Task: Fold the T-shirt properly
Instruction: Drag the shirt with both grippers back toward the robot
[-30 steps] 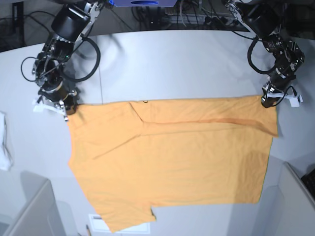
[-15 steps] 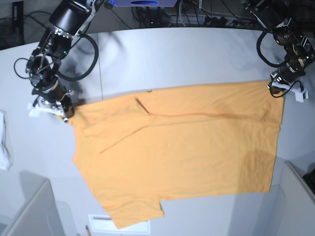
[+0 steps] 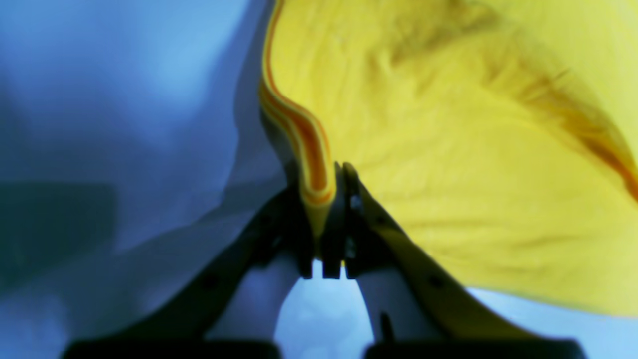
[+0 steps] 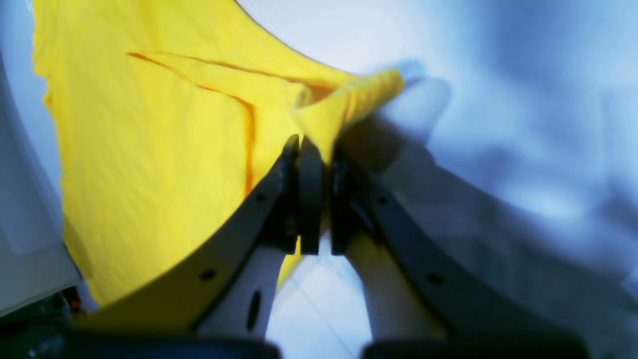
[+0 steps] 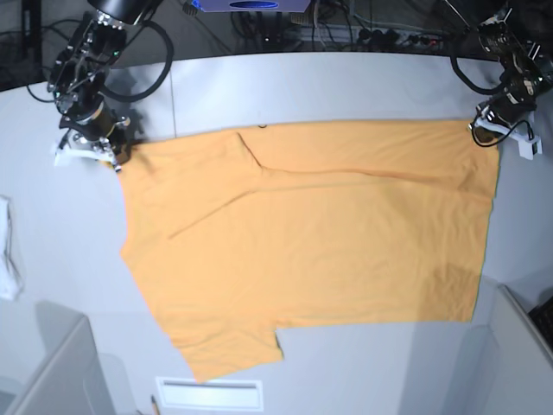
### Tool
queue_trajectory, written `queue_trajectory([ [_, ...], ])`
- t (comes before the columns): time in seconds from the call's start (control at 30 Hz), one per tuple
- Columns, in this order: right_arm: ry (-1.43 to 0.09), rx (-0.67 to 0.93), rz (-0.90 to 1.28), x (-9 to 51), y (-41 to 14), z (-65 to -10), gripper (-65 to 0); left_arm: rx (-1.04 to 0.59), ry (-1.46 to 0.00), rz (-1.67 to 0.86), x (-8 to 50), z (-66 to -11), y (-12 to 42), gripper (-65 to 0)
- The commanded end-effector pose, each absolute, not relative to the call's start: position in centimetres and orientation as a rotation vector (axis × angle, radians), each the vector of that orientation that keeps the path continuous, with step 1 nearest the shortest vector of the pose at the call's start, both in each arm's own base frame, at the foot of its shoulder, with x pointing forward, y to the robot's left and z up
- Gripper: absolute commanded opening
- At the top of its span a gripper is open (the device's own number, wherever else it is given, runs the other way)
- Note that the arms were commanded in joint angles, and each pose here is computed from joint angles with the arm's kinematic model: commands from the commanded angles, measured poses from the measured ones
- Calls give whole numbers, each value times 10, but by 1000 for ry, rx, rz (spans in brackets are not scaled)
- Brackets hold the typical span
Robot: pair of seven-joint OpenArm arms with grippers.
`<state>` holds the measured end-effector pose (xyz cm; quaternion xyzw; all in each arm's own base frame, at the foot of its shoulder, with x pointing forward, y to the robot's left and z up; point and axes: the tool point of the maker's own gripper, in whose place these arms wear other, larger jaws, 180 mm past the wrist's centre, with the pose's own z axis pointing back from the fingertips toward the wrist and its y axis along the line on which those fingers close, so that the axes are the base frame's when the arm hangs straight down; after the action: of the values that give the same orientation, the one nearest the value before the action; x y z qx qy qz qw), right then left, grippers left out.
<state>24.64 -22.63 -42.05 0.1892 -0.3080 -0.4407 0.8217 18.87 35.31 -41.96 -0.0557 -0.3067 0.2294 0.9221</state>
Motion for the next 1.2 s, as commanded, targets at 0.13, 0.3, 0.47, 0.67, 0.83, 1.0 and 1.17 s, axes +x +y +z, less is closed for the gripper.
queue_trajectory([
  [0.13, -748, 412, -916, 240, -234, -392, -650, -55, -651, 425, 178, -403, 362, -650],
  [0.3, -730, 392, -988, 211, -252, -398, -650, -65, -617, 436, 164, -413, 355, -650],
  [0.47, -690, 386, -1013, 186, -256, -405, -650, -54, -599, 403, 155, -412, 348, -650],
  [0.67, -693, 358, -994, 174, -258, -399, -650, -60, -577, 305, 150, -408, 325, -650],
  [0.83, -693, 325, -1022, 162, -270, -399, -650, -59, -567, 321, 144, -411, 324, -650],
  [1.0, -671, 308, -1027, 151, -271, -403, -650, -46, -556, 306, 136, -409, 324, -650],
  [1.17, -656, 282, -1011, 143, -277, -404, -650, -34, -530, 297, 123, -409, 324, -650],
])
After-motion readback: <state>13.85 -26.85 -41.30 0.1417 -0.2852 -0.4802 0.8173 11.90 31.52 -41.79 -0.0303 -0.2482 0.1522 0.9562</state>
